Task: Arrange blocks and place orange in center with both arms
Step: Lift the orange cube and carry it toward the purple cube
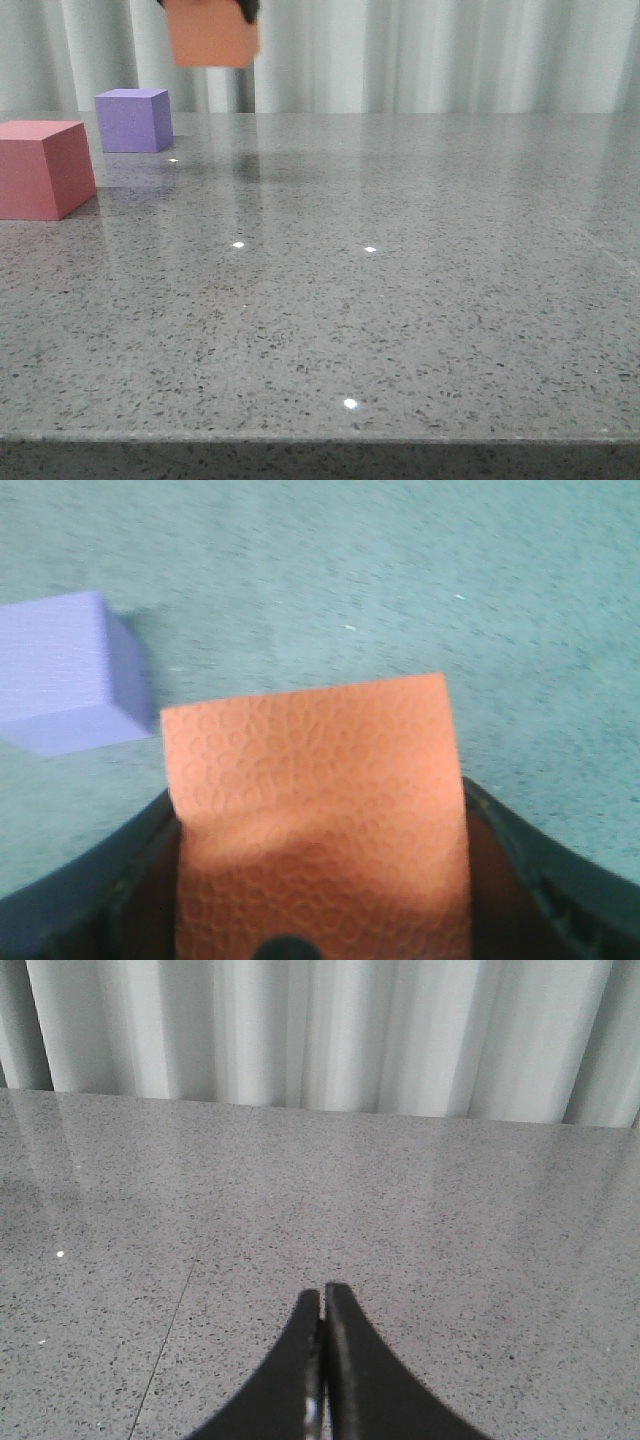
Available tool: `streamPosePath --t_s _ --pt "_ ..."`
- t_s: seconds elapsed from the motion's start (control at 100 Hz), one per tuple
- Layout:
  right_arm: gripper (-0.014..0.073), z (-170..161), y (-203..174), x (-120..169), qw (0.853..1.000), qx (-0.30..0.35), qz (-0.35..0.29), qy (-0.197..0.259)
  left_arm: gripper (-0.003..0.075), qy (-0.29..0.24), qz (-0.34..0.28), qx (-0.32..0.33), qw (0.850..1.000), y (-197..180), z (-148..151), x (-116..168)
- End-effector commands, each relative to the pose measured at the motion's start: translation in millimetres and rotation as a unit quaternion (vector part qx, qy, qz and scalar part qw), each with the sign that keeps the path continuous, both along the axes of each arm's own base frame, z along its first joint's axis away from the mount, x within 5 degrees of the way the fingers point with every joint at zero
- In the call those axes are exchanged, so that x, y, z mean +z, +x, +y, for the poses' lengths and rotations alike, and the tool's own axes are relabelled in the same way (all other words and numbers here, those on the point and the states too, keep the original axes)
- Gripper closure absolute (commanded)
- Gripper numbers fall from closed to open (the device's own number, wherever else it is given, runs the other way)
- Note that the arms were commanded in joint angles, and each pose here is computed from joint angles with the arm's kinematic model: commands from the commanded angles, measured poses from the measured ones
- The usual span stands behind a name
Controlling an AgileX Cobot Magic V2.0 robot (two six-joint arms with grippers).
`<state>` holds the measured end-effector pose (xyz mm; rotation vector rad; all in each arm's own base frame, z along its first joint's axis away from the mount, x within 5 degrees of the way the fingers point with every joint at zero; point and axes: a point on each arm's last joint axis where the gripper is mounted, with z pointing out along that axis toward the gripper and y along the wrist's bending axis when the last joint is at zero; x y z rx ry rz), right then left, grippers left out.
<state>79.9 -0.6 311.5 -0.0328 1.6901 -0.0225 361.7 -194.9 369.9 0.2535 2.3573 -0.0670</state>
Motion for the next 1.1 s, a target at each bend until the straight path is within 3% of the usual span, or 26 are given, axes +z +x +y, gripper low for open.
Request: streamPosePath --t_s 0.0,0.24,0.53,1.09 --pt "0.0663 1 0 15 0.999 0.008 -0.049 -0.006 0.0440 -0.019 -0.057 0.008 0.998 -13 25 38" --pt "0.0663 1 0 15 0.999 0.008 -0.049 -0.006 0.0440 -0.007 -0.049 0.038 0.998 -16 70 23" --pt "0.0663 1 0 15 0.999 0.008 -0.049 -0.006 0.0440 -0.022 -0.037 0.046 0.998 -5 97 4" --pt "0.0663 1 0 15 0.999 0.008 -0.049 -0.006 0.0440 0.002 -0.009 0.028 1.000 19 94 -40"
